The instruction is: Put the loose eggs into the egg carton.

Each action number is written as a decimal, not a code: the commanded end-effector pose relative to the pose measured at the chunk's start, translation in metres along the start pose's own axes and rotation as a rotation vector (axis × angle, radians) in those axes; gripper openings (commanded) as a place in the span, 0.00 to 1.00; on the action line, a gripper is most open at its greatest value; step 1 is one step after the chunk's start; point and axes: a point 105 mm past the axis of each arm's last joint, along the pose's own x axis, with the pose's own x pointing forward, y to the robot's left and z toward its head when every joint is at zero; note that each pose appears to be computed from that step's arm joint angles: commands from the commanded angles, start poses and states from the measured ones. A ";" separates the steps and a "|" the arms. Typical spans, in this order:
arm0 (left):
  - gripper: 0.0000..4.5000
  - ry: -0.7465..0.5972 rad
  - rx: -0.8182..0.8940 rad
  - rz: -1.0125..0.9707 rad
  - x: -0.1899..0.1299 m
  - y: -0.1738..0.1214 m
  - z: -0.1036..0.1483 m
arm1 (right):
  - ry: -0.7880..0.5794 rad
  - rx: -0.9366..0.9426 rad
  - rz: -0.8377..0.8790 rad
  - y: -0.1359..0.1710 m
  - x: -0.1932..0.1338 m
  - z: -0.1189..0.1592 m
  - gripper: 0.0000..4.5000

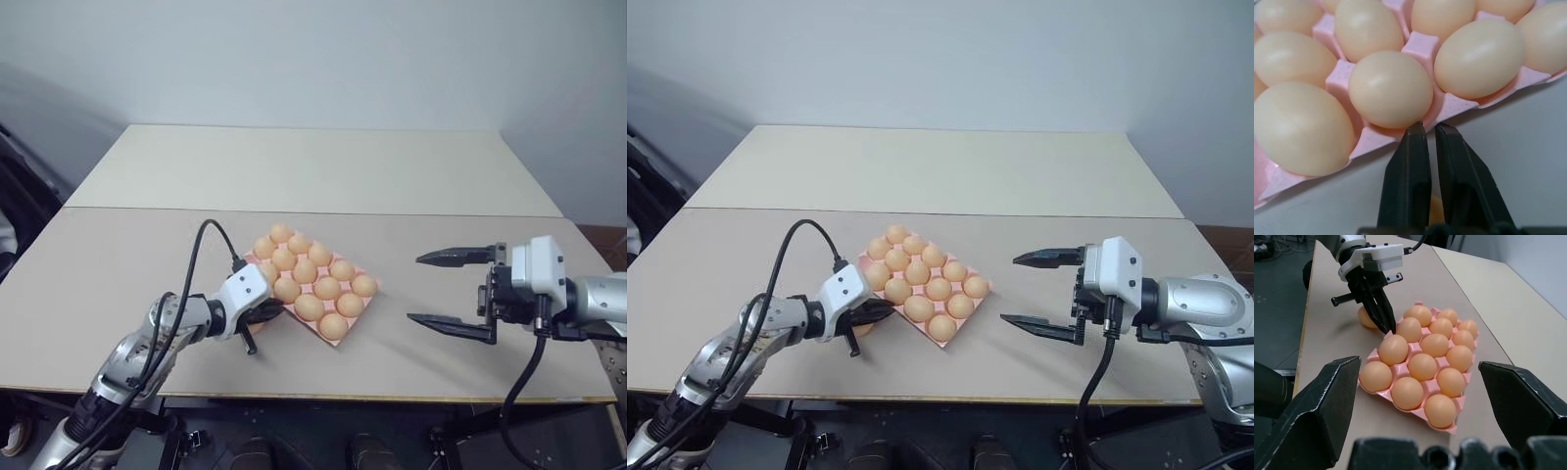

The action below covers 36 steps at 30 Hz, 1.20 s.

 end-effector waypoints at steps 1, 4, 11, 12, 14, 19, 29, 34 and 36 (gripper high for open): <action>0.29 -0.047 0.011 0.009 -0.005 0.005 0.010 | -0.022 -0.046 -0.005 -0.001 0.001 0.008 1.00; 0.50 -0.066 0.018 0.052 -0.006 0.013 0.013 | -0.024 -0.045 -0.006 -0.001 0.002 0.008 1.00; 0.71 -0.077 0.007 0.083 -0.017 0.028 0.020 | -0.029 -0.040 -0.010 0.001 0.003 0.008 1.00; 0.71 -0.073 0.013 0.083 -0.020 0.029 0.020 | -0.029 -0.040 -0.011 0.001 0.003 0.007 1.00; 0.71 -0.061 0.026 0.078 -0.028 0.029 0.019 | -0.032 -0.039 -0.014 0.002 0.003 0.007 1.00; 0.71 -0.056 0.037 0.029 -0.037 0.022 0.020 | -0.039 -0.038 -0.018 0.002 0.004 0.007 1.00; 0.71 -0.046 0.018 -0.082 -0.039 0.000 0.020 | -0.042 -0.038 -0.019 0.002 0.005 0.007 1.00; 0.71 -0.061 0.034 -0.157 -0.031 -0.015 0.021 | -0.042 -0.036 -0.019 0.003 0.005 0.007 1.00; 0.71 -0.069 0.035 -0.168 -0.022 -0.020 0.024 | -0.044 -0.035 -0.019 0.003 0.006 0.007 1.00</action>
